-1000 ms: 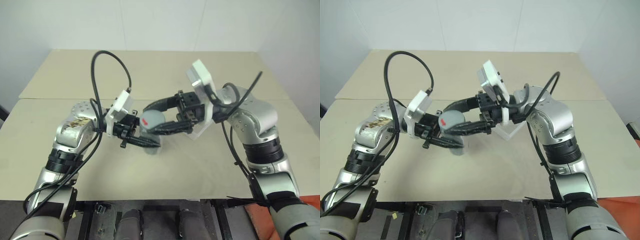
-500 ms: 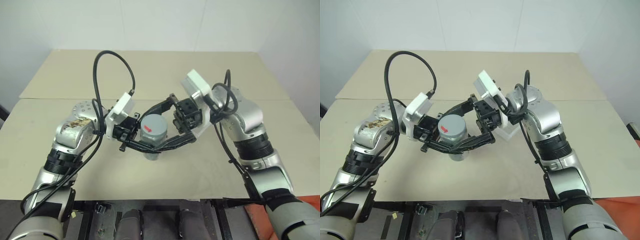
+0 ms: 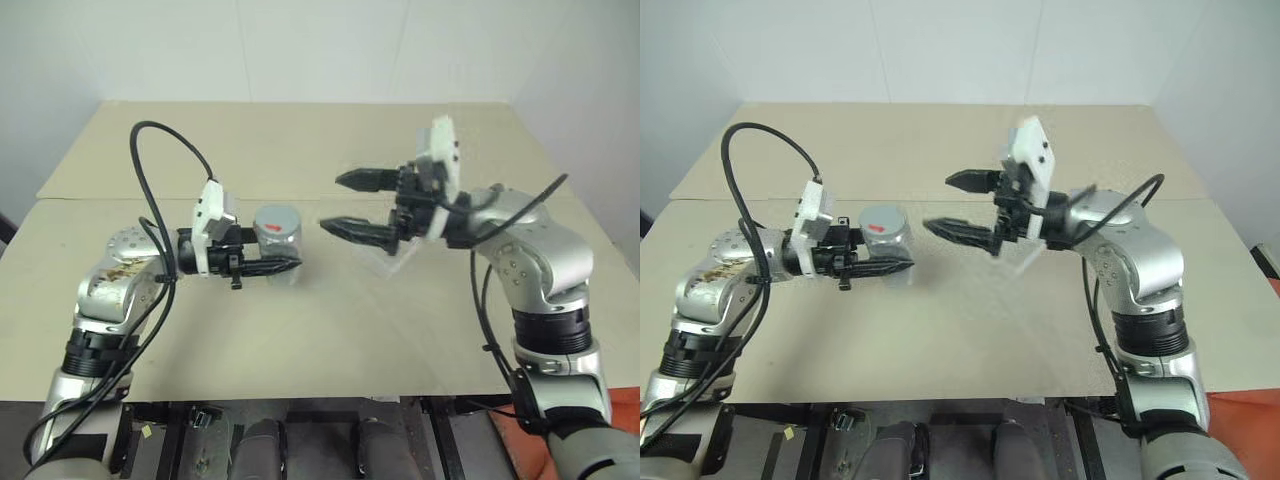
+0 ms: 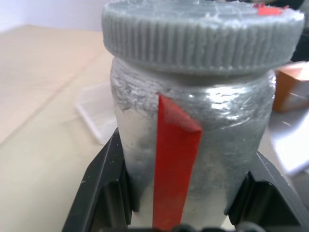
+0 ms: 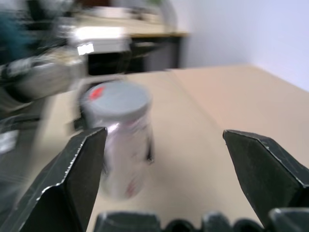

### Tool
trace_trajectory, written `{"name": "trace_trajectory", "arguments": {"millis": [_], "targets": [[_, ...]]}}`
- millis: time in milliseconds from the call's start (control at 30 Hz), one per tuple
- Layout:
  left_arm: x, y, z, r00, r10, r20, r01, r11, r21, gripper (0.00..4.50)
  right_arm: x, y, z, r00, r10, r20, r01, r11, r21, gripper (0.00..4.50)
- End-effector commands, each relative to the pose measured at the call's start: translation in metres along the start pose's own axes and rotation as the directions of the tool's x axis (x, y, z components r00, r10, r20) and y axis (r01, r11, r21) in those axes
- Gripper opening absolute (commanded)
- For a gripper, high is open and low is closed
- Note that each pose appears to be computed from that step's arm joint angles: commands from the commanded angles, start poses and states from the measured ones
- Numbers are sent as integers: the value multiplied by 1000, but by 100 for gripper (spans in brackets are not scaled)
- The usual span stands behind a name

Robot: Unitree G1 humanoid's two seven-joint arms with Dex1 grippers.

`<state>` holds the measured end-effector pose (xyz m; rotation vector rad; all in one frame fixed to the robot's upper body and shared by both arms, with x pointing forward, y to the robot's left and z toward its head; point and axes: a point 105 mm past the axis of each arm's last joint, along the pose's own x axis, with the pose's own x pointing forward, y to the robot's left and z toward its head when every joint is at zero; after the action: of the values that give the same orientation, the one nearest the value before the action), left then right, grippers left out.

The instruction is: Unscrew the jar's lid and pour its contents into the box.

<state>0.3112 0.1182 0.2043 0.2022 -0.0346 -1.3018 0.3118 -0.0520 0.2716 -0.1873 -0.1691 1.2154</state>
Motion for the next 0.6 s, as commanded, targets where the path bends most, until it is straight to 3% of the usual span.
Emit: {"name": "trace_trajectory", "arguments": {"millis": [33,333,600], "targets": [[6,8,10,996,77,34,-78,996,43,200,7,11,24,998,-51,24,51,998,-33,446],[25,20,6,996,75,42,-77,997,33,200,28,28,26,998,-66,7,66,997,-27,446],[27,18,12,998,40,57,-43,998,48,200,42,15,12,985,-165,-42,164,986,-37,446]]}}
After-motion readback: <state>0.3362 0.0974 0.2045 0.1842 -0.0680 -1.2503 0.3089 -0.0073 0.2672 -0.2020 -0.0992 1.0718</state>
